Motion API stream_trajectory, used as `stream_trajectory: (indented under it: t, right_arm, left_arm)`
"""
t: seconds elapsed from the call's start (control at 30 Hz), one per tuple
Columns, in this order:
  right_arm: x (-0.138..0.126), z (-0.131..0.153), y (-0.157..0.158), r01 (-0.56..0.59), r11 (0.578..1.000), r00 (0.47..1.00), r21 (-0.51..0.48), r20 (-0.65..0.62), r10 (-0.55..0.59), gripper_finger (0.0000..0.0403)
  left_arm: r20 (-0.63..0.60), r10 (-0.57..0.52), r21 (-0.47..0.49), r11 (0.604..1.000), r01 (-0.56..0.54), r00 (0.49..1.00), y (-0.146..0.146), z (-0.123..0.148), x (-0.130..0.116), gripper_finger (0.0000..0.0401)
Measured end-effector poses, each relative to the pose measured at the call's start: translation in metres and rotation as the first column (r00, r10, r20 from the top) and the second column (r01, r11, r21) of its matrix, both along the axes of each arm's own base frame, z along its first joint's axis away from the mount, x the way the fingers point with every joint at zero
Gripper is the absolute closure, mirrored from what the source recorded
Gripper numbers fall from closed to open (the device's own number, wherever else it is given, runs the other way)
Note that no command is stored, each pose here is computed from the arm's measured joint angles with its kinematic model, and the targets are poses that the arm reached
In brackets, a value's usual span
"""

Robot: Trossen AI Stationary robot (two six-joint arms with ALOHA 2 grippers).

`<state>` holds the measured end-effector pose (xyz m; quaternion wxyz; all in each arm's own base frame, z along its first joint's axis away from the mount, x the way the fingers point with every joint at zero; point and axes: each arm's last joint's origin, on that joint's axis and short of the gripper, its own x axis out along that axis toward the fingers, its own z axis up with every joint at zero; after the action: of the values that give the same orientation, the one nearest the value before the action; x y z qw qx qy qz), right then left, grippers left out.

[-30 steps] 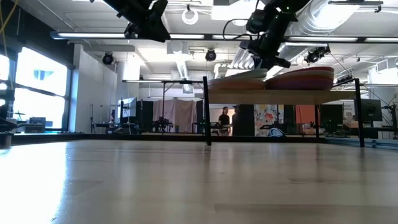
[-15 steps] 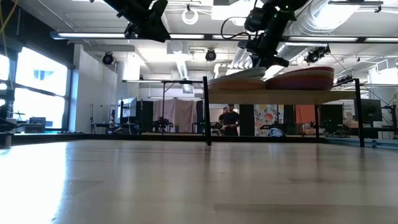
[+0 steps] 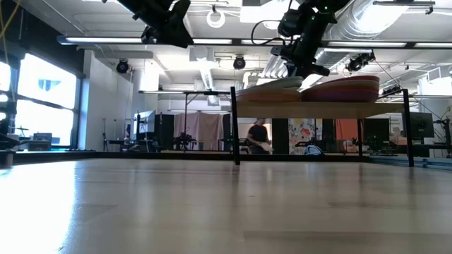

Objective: Place and stack plates onto a shelf
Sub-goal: Stack the blue plate on the gray plate on the shelf

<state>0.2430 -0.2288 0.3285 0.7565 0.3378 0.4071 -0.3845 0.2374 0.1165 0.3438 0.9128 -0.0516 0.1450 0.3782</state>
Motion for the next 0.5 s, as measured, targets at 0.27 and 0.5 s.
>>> stream_trajectory:
  t: [0.27,0.5]
  right_arm:
    - [-0.0008,0.0000,-0.0008,0.003,1.000,1.000,0.000,0.000,-0.003,0.0402]
    - [-0.0010,0.0001,-0.0011,0.001,1.000,1.000,0.021,0.020,-0.002,0.0397]
  left_arm:
    - [0.000,0.000,0.000,1.000,0.000,1.000,0.0000,-0.0001,0.0001,0.0284]
    - [0.000,-0.001,0.000,1.000,0.001,1.000,0.0000,0.0000,0.0000,0.0284]
